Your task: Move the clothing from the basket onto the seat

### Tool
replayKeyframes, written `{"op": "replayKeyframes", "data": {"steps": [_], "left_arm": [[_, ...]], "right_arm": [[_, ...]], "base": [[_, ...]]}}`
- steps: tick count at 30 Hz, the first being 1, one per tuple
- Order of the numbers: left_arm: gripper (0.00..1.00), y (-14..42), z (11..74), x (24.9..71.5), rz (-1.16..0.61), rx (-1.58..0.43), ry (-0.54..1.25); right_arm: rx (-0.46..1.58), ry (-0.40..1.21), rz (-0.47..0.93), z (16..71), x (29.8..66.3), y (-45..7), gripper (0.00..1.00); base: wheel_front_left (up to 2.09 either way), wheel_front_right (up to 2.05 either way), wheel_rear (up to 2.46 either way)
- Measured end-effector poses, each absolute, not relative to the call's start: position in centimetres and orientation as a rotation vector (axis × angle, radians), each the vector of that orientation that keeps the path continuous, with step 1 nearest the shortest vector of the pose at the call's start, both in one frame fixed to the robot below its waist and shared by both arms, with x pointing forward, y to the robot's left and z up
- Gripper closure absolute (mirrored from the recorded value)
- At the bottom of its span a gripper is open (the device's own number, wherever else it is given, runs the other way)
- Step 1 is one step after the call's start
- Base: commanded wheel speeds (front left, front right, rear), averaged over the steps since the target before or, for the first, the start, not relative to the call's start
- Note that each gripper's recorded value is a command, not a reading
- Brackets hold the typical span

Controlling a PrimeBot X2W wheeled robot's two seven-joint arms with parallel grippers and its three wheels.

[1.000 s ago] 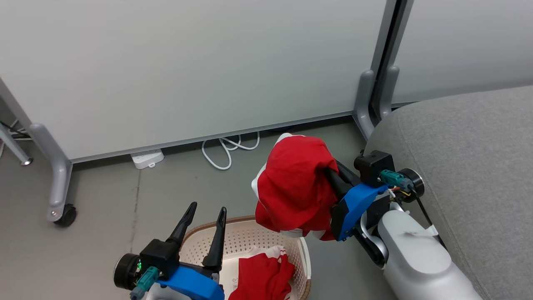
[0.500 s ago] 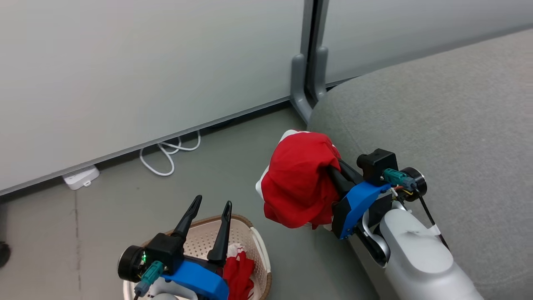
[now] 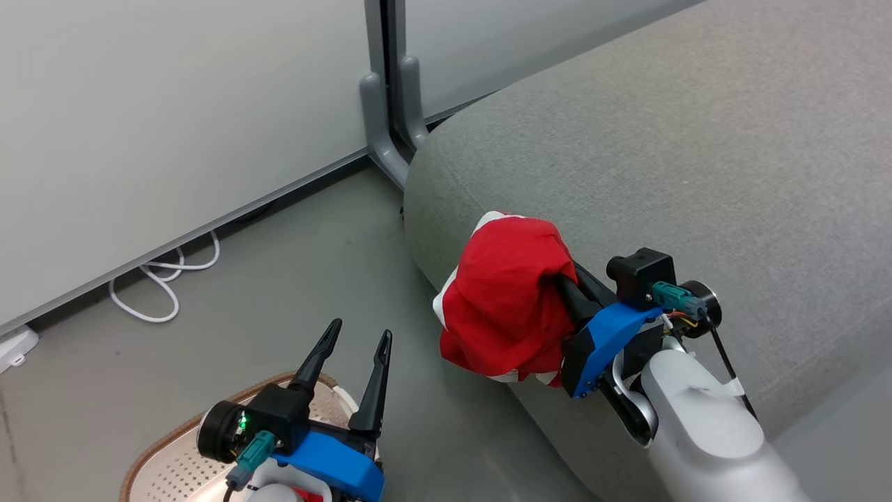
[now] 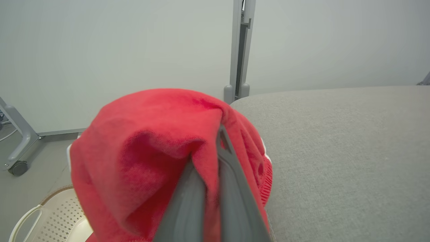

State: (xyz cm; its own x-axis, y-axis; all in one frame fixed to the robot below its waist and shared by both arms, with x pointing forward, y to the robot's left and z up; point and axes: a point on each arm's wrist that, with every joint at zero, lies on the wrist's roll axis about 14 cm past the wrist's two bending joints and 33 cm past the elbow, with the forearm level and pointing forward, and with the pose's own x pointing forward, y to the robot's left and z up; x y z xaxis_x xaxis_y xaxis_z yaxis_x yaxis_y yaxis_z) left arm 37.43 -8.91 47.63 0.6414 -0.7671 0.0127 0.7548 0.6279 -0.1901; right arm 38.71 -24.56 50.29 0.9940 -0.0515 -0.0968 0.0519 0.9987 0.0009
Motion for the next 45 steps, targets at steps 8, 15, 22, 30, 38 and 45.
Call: {"op": "replayKeyframes", "data": {"steps": [8, 15, 22, 30, 38, 45], "left_arm": [[0.0, -11.2, 47.1, 37.2, -0.944, -0.195, 0.088], [0.0, -11.2, 47.1, 37.4, -0.948, -0.19, 0.087], [0.0, -10.8, 46.8, 37.9, -0.933, -0.196, 0.087], [0.0, -10.2, 46.0, 39.7, -0.926, -0.207, 0.081], [0.0, -9.1, 43.9, 42.8, -0.926, -0.198, 0.078], [0.0, -7.9, 41.0, 45.4, -0.913, -0.196, 0.091]], "right_arm": [[0.011, 0.12, -0.127, 49.4, 37.2, -26.9, 1.0], [0.015, 0.121, -0.138, 49.3, 37.1, -27.2, 1.0], [0.027, 0.096, -0.195, 50.2, 38.0, -29.2, 1.0], [0.001, 0.059, -0.334, 53.4, 41.8, -35.2, 1.0], [-0.096, 0.02, -0.481, 56.8, 45.3, -43.0, 1.0], [-0.169, 0.009, -0.591, 56.6, 47.6, -47.9, 1.0]], "base": [[0.0, 0.0, 0.0], [0.0, 0.0, 0.0], [0.0, 0.0, 0.0], [0.0, 0.0, 0.0], [0.0, 0.0, 0.0], [0.0, 0.0, 0.0]]}}
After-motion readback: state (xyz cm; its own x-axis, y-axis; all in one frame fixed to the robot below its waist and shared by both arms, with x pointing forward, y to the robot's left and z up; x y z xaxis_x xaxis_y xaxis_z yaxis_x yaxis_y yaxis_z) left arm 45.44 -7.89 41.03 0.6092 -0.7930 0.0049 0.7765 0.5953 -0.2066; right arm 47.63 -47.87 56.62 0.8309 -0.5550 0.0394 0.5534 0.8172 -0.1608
